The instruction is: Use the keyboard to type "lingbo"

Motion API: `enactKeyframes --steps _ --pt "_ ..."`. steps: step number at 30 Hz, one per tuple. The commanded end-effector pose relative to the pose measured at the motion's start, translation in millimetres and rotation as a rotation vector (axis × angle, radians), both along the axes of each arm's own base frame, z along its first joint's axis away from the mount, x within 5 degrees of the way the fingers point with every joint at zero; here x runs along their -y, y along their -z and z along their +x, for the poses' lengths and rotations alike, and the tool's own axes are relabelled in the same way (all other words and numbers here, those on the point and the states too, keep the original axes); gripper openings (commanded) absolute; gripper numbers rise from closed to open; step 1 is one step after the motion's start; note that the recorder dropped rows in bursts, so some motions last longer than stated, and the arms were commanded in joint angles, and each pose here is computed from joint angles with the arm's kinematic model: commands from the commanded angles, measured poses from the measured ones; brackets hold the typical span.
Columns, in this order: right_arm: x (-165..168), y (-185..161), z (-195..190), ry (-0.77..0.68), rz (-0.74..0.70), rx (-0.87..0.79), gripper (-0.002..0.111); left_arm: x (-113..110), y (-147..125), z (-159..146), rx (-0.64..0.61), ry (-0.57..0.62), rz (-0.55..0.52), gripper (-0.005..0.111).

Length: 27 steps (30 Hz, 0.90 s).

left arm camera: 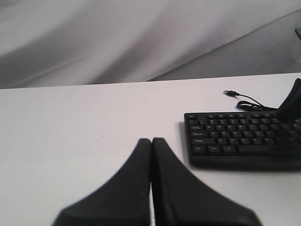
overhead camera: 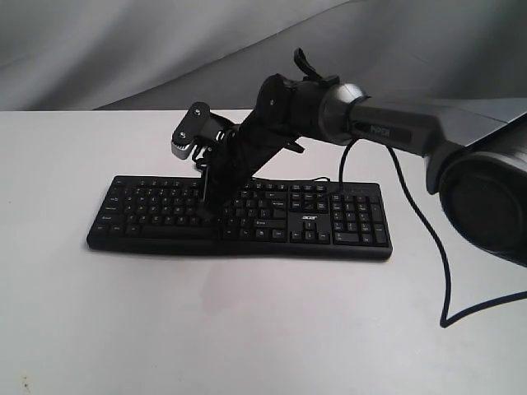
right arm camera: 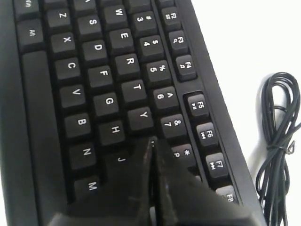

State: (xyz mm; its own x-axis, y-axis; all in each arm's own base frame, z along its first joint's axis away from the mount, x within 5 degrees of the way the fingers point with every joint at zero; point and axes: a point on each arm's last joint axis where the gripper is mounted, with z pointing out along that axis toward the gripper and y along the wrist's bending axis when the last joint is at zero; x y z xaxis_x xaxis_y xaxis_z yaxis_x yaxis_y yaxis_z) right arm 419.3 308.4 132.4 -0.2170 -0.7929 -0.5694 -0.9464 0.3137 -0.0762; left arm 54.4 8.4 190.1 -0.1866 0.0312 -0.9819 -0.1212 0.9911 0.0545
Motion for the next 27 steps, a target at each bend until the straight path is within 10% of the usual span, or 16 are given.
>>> enactKeyframes --steps 1,27 --pt "-0.4 -3.5 0.1 0.004 -0.002 0.0 0.0 0.1 0.8 0.0 0.007 0.0 -0.005 0.001" --pt "1.9 2.7 2.9 0.016 -0.025 0.013 0.0 0.1 0.8 0.0 0.007 0.0 -0.005 0.001"
